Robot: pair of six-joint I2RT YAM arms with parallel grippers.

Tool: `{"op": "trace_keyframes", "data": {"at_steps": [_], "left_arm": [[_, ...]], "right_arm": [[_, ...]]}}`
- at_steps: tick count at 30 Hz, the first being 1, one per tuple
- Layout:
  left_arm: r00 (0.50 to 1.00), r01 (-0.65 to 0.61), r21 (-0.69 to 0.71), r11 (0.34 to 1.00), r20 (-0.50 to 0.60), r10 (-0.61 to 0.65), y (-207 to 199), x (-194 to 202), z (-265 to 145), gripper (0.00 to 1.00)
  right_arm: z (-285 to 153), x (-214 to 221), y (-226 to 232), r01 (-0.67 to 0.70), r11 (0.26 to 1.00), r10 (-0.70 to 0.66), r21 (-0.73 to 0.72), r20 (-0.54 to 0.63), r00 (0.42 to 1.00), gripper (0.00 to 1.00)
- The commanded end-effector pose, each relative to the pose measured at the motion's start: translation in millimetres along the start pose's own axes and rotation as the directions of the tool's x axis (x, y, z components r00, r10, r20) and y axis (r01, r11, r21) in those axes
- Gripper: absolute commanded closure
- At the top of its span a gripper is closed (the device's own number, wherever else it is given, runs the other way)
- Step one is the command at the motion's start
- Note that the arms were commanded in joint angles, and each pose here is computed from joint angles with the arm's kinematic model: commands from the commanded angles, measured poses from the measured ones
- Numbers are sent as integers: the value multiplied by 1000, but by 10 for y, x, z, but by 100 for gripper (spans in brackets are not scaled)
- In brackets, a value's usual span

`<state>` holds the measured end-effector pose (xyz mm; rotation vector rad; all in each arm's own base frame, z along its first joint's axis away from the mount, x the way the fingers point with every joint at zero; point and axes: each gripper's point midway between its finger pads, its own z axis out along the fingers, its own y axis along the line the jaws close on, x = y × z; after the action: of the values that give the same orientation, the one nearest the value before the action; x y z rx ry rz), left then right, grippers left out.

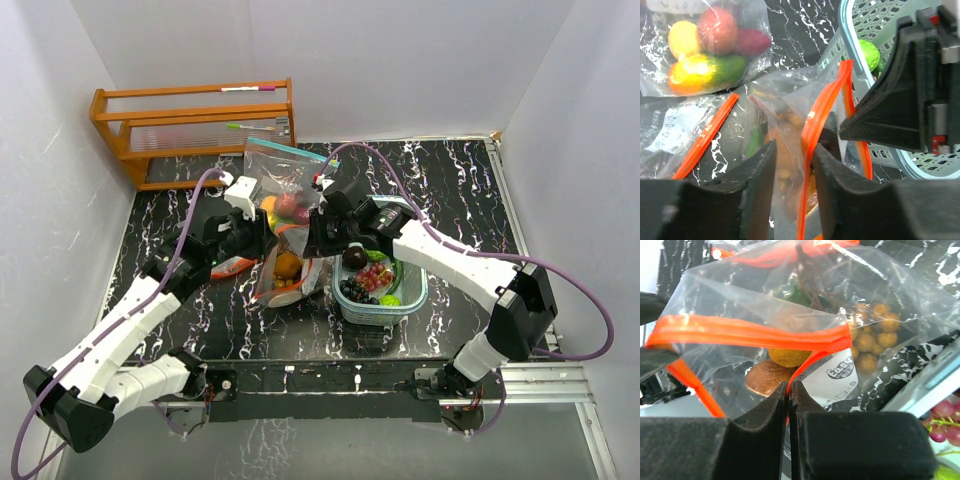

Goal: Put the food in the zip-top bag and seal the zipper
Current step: Zip the zipper food storage bag at the center of the board.

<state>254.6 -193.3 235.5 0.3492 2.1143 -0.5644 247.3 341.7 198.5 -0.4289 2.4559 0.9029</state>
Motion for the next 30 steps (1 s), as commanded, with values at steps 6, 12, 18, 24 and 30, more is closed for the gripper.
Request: {"op": "trace_keyframes", "data": {"at_steps": [6, 12, 18, 24, 30], "left_arm": [[980, -158, 110, 981, 143, 142, -171, -146, -515, 31], [963, -186, 220, 958, 236, 133, -263, 194, -767, 4], [958, -139, 287, 948, 281, 55, -311, 375, -648, 7], [969, -135, 406, 904, 243, 36, -513, 442, -509, 15], [975, -137, 489, 862, 222, 29, -657, 484, -554, 19]], "right_arm": [[-37, -356, -192, -50, 996, 38, 71, 151, 988, 92], [-20, -586, -233, -74, 997, 67, 33, 168, 983, 92], [61, -681, -175, -104, 995, 104, -7, 153, 983, 92], [111, -897, -54, -137, 989, 144, -47, 189, 971, 92], [167, -1115, -150, -188, 981, 193, -44, 234, 953, 92]]}}
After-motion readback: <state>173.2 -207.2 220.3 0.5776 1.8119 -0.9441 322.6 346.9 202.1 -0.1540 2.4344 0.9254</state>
